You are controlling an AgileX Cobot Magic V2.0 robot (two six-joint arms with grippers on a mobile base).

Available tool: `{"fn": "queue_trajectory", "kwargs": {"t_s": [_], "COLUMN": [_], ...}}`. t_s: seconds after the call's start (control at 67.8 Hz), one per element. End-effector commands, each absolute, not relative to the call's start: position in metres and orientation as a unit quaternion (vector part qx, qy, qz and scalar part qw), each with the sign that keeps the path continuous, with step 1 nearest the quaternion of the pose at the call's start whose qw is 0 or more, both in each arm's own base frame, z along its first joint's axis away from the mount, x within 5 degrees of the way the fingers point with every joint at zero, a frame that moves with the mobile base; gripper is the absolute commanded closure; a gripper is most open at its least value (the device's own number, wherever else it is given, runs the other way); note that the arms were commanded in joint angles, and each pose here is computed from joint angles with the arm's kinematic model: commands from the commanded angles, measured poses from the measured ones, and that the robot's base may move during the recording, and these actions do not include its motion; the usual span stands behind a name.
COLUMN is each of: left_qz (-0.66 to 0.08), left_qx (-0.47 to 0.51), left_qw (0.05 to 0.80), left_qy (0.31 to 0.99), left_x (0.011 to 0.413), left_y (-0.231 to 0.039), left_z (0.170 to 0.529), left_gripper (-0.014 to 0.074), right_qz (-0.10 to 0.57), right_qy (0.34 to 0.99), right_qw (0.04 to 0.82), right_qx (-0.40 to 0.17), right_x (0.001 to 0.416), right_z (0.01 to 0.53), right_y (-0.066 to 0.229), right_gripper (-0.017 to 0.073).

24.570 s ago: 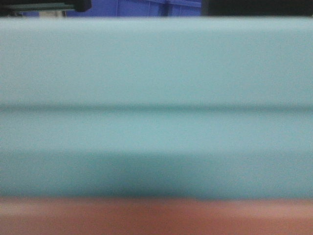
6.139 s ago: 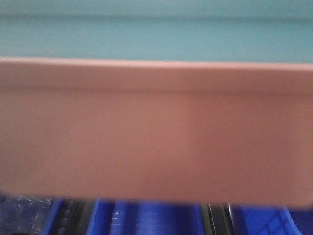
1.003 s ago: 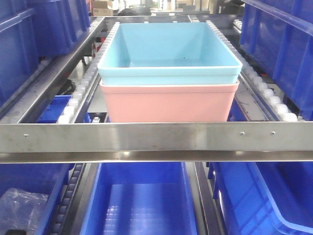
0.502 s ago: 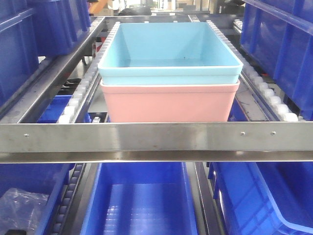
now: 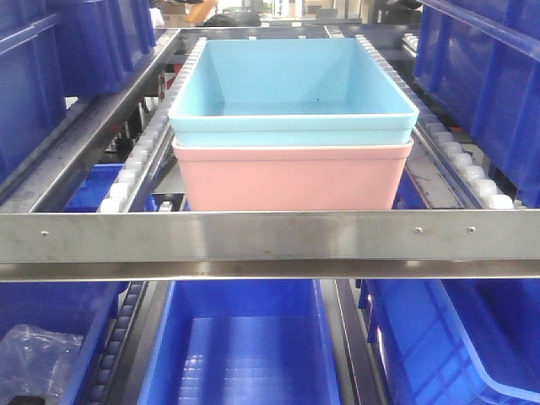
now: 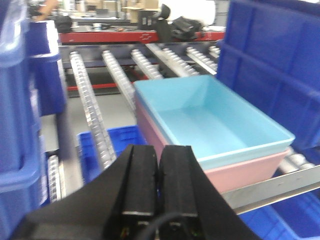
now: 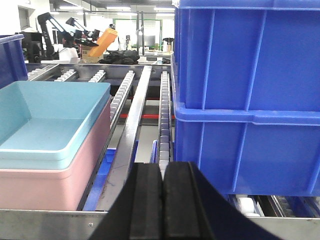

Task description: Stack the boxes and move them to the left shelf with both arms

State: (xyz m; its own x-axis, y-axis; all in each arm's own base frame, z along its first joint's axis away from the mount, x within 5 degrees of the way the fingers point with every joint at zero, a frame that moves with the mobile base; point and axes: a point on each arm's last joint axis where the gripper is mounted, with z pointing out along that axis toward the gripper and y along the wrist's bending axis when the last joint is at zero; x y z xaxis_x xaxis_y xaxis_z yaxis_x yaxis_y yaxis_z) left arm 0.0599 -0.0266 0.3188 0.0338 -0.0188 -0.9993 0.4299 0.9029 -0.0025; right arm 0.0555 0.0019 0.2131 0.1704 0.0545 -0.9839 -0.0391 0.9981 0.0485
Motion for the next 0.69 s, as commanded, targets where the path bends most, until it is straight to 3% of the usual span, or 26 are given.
{"fn": "queue_trajectory", "kwargs": {"t_s": [0.0, 0.413, 0.679], "left_qz": [-0.159, -0.064, -0.063], "left_qx": [0.131, -0.012, -0.009], "left_qw": [0.73, 0.786, 0.767], "left_qy": [0.652, 0.614, 0.639], "left_x": [0.054, 0.052, 0.055], "left_y": [-0.022, -0.003, -0.003], "left_z": [0.315, 0.224, 0.207], "left_gripper": [0.0598, 0.0598, 0.0598], "right_qz": [0.027, 0.027, 0.027], "right_qy": [0.604, 0.604, 0.604], "right_qw": [0.796, 0.796, 0.796], "right_qx": [0.001, 0.001, 0.001], "right_x": [0.053, 0.053, 0.053], "right_z": [0.222, 0.222, 0.222], "right_y": [0.002, 0.002, 0.002], "right_gripper": [0.0505, 0.0505, 0.0505]}}
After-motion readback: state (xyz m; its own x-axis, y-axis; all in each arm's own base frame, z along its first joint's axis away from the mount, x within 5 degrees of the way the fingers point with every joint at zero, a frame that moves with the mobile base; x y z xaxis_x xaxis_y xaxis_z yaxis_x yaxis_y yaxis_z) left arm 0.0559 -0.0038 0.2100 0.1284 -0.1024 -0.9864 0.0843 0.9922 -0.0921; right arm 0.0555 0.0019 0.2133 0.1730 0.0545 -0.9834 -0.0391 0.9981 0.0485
